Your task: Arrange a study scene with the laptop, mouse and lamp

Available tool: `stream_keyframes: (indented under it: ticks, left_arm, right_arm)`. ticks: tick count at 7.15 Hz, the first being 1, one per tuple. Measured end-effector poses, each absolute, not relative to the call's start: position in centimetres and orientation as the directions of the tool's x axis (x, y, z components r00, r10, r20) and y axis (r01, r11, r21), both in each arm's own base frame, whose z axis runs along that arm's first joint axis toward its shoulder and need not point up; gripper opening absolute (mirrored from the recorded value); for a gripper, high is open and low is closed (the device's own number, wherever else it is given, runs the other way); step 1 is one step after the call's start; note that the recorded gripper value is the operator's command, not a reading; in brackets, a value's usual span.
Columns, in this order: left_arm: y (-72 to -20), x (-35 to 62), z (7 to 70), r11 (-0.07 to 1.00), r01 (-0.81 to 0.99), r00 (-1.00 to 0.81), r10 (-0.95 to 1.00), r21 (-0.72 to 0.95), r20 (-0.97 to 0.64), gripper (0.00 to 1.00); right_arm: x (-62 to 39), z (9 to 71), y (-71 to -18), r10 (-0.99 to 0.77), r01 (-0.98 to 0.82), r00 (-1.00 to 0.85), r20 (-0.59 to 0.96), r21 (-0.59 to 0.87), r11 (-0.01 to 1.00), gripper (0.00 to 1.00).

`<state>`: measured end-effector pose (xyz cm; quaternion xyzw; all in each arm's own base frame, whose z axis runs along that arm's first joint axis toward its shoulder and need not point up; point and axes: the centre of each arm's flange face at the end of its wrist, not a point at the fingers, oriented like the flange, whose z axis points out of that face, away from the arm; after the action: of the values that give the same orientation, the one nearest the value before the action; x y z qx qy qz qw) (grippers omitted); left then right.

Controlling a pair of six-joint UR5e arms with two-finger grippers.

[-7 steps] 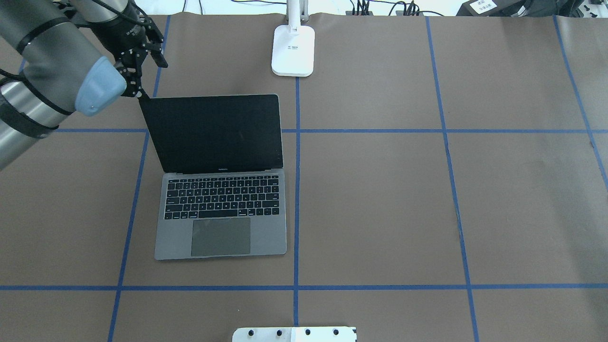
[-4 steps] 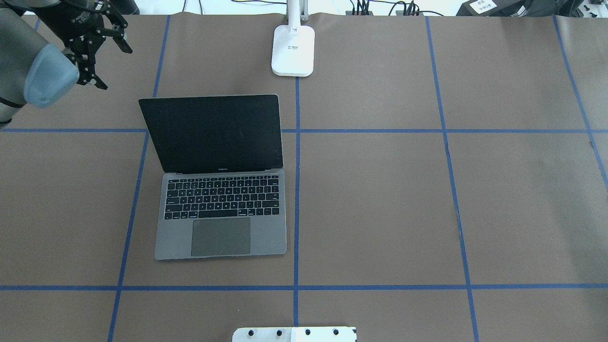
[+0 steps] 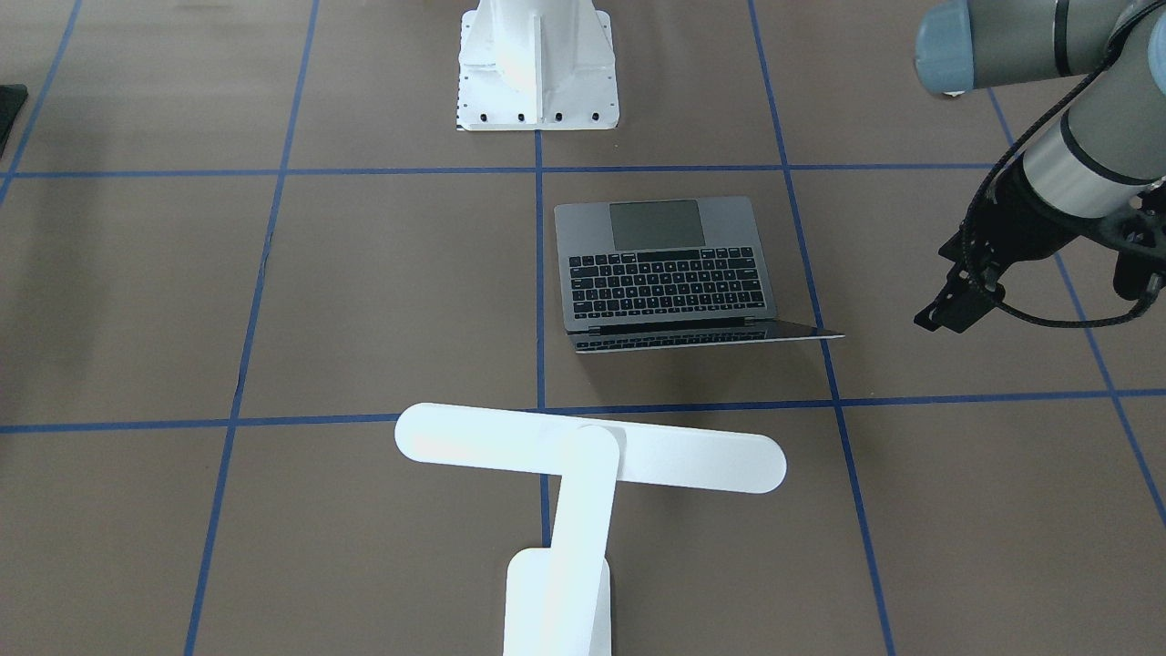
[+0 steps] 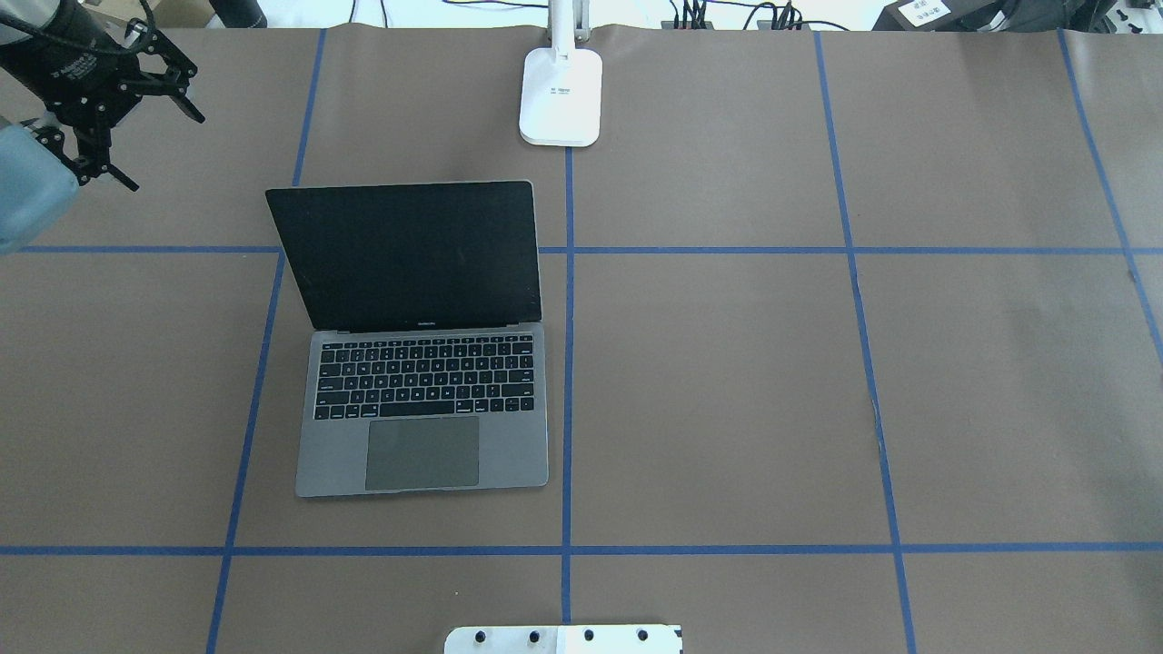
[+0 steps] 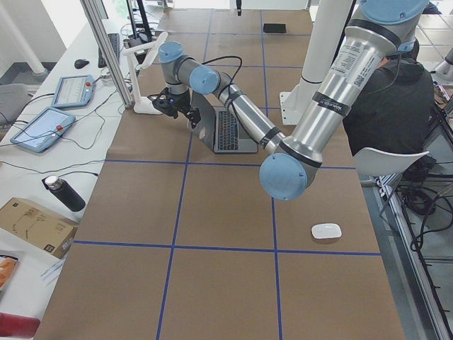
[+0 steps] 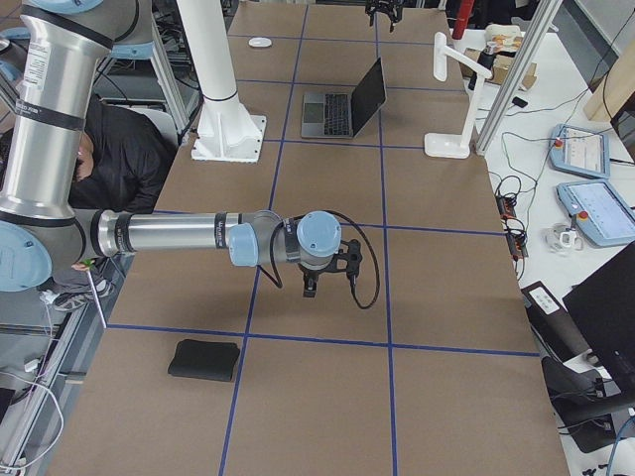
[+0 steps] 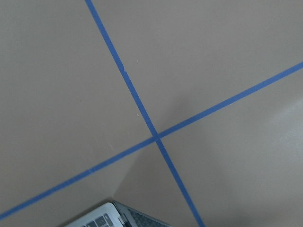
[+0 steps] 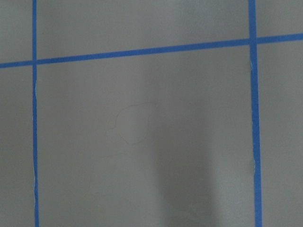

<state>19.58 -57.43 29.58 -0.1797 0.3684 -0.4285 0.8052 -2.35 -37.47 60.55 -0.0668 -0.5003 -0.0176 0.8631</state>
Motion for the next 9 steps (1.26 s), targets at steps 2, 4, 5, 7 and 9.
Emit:
stream_keyframes:
  ticks: [2, 4, 5, 7, 9]
  left_arm:
    - [-57.0, 19.2, 29.6, 0.626, 0.554, 0.398, -0.778, -0.549, -0.486, 1.0]
    - [-56.5, 19.4, 29.4, 0.675, 0.535, 0.431, -0.735, -0.508, -0.522, 1.0]
    - [-56.0, 19.3, 29.6, 0.697, 0.525, 0.448, -0.714, -0.489, -0.538, 1.0]
    - [-55.0, 18.8, 29.8, 0.713, 0.53, 0.46, -0.697, -0.459, -0.551, 1.0]
    - [-54.4, 18.9, 29.4, 0.723, 0.526, 0.464, -0.685, -0.448, -0.562, 1.0]
  right_arm:
    - [-2.3, 64.2, -33.5, -0.04, 0.188, 0.517, 0.855, -0.068, 0.98, 0.99]
    - [-1.6, 69.5, -30.3, -0.201, 0.327, 0.472, 0.858, 0.041, 0.944, 0.99]
    - [-1.5, 72.5, -29.6, -0.279, 0.391, 0.431, 0.858, 0.101, 0.915, 0.99]
    - [-1.4, 76.7, -28.6, -0.333, 0.452, 0.379, 0.863, 0.142, 0.881, 0.99]
    - [-1.5, 79.1, -28.3, -0.357, 0.484, 0.351, 0.866, 0.158, 0.86, 0.99]
